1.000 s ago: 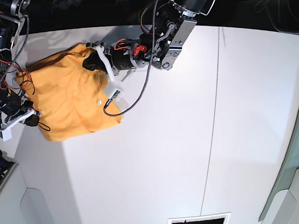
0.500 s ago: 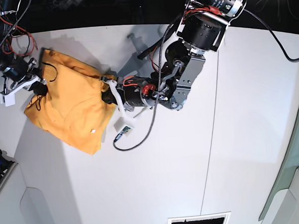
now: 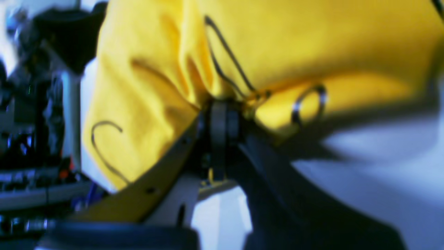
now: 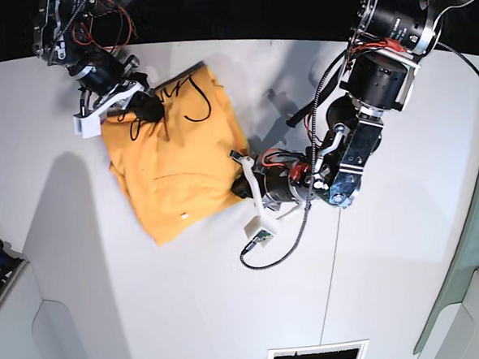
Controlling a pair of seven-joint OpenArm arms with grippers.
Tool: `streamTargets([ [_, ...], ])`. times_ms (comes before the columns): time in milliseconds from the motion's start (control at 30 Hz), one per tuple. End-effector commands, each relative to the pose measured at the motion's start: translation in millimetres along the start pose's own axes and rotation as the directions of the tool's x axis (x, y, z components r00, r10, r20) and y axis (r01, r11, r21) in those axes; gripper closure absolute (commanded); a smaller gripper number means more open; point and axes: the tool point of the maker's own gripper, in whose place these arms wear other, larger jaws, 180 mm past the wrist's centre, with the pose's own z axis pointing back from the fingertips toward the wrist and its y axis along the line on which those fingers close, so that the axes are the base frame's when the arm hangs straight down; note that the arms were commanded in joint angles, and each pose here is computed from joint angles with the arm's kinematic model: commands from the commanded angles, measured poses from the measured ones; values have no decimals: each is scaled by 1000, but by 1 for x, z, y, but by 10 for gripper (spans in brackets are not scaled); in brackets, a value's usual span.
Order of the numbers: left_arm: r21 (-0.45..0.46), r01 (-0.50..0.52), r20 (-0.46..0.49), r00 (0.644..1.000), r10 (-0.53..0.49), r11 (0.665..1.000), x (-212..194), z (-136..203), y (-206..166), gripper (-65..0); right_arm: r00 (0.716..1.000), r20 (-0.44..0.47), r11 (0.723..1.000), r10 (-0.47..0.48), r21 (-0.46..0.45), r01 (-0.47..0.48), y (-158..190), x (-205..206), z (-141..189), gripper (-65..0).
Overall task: Layout the t-shirt on the table in an organized manner, then fold the t-shirt properly
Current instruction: 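Grasp the bundle edge with the left gripper and pull it flat, then hold the bundle with both grippers and square its edges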
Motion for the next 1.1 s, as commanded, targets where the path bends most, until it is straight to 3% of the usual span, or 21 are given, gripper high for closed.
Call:
streamTargets([
  [0,16,31,2,1000,-31,999,8,7,11,0,1000,-23,1000,8,28,-7,11,-6,-4,0],
  [200,-12,32,69,997,-31,999,18,32,25,0,993,39,994,107,30,-108,27,20,9,0],
  [367,11,92,160,983,-93,996,49,63,32,0,968,121,975,221,7,-224,45,59,32,0],
  [567,-95,101,226,971,-78,990,71,80,-5,0,912,187,931,366,-90,-355,43,100,46,0],
  [700,-187,99,243,969,-51,977,55,75,-42,0,881,188,899,434,-159,-409,32,123,40,0],
  [900,-268,-4,233,970,68,963,12,44,-88,0,924,113,924,365,-163,-345,-6,130,13,0],
  [1067,-271,-100,109,985,134,957,-41,17,-96,0,960,41,949,278,-167,-268,-35,113,-3,0],
])
